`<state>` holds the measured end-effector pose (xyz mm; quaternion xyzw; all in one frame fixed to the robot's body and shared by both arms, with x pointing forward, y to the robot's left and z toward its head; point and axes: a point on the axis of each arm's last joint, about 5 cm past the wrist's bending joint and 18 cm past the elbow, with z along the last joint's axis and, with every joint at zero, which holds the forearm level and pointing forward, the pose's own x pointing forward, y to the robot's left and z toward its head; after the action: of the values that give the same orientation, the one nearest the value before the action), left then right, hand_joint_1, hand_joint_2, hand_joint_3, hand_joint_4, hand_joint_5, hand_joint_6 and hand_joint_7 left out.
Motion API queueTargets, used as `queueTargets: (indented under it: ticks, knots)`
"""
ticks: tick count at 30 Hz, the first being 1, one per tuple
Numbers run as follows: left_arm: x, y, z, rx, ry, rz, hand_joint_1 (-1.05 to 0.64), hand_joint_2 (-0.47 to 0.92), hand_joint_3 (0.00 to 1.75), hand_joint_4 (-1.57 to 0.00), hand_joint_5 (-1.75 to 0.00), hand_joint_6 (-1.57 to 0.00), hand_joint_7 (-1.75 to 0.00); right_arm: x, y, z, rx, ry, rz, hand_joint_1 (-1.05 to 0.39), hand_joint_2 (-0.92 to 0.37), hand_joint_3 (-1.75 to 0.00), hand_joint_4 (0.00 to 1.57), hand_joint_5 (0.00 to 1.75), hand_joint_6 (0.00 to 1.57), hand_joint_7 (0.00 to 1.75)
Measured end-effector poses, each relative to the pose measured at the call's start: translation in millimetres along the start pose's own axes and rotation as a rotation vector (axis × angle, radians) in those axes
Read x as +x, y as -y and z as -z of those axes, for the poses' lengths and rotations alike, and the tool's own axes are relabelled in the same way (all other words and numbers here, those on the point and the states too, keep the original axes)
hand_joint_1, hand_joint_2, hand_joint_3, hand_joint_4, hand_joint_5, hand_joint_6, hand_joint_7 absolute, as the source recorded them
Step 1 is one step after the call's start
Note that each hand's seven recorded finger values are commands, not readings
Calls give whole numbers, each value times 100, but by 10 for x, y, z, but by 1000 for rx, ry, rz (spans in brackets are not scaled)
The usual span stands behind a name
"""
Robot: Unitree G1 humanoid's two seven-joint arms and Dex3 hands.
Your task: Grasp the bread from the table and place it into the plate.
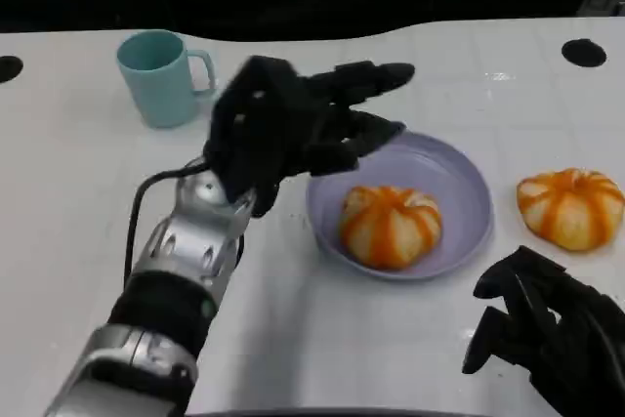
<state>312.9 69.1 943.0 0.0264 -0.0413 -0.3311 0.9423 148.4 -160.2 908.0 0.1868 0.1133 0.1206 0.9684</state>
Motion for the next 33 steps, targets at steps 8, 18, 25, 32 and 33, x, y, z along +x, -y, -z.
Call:
queueTargets:
  ticks: [8, 18, 25, 32, 33]
  knots:
    - [-399, -47, 12, -444, 60, -88, -61, 92, 49, -60, -159, -55, -128, 7, 2, -9, -1, 2, -1, -44, -92, -42, 61, 175, 45, 162]
    - [-914, -15, 22, -764, 42, -196, -58, 92, 41, -79, -175, -55, -169, 14, 3, -11, 1, -6, -4, -44, -92, -42, 61, 175, 47, 162]
    - [-1272, 191, 127, -901, -14, -305, -57, 92, 48, -81, -175, -54, -174, 12, 7, -15, 0, -10, -2, -44, -92, -42, 60, 175, 45, 161]
    - [-1448, 289, 184, -922, -28, -336, -54, 92, 51, -82, -175, -56, -175, 11, 8, -17, -1, -13, -3, -44, -92, -43, 61, 175, 46, 162]
    - [-1467, 298, 187, -925, -29, -337, -54, 92, 52, -83, -175, -57, -175, 11, 8, -17, -1, -13, -3, -44, -92, -42, 61, 175, 46, 162]
